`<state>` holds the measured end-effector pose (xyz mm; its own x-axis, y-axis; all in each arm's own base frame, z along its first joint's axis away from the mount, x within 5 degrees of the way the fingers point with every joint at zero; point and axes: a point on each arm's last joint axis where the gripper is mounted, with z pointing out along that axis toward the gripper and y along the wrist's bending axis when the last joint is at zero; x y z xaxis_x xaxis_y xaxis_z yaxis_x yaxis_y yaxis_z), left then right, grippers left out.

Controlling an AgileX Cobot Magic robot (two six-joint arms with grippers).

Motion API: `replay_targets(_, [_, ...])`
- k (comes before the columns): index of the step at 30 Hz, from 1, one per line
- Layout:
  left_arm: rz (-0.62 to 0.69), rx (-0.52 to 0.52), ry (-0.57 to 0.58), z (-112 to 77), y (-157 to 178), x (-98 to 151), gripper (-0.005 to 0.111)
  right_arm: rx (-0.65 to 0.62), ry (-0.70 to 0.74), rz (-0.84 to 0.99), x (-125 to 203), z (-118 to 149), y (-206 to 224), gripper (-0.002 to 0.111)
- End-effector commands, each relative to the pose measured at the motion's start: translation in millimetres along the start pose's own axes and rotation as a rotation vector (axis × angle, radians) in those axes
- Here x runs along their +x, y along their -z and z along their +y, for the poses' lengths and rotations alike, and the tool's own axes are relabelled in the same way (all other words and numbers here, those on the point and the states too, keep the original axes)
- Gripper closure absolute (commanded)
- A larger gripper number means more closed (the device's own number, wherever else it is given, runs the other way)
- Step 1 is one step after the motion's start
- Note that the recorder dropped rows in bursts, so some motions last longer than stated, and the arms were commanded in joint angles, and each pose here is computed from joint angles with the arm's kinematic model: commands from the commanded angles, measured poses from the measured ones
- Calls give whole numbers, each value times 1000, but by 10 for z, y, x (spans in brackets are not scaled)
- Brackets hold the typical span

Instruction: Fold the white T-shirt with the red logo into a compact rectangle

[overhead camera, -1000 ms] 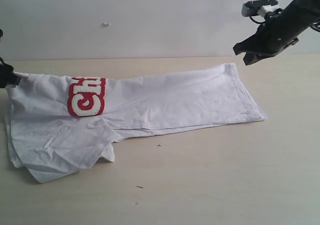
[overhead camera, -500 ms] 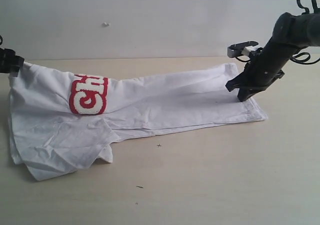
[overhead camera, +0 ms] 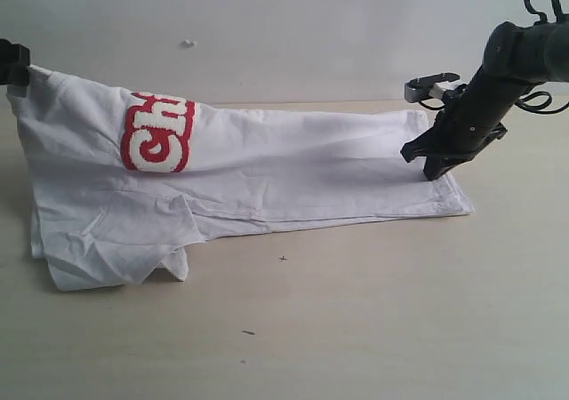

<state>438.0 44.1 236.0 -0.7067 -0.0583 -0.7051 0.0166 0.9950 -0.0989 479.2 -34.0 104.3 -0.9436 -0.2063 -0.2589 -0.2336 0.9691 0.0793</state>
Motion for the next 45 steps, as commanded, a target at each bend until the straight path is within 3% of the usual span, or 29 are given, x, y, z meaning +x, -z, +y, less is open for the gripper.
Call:
replay_targets(1, [86,26,8,125,40,71,43,15,13,42,56,-40,-72,108])
replay_targets(5, [173,88,-28,207,103,118,43,8,13,57,70,-34,-72,108])
replay_targets(8, [183,121,13,274,164,71,43,6,12,62,75,-32,-71,108])
replay_targets(20, [18,326,133,165,202,-127,43,22,33,86,96,-47,-69,108])
replay_targets(30, [134,463,179,330,367,-151,43,25,39,105,113,-50,-68,108])
replay_targets(36, [106,447,230,486,432,-166,43,24,38,106,114,-50,-68,108])
replay_targets(42, [-19,619,325,529,566,-278,43,24,38,106,114,-50,-68,108])
replay_targets(45, [-43,638,334,555,591,-294,43,23,38,109,117,-49,-67,108])
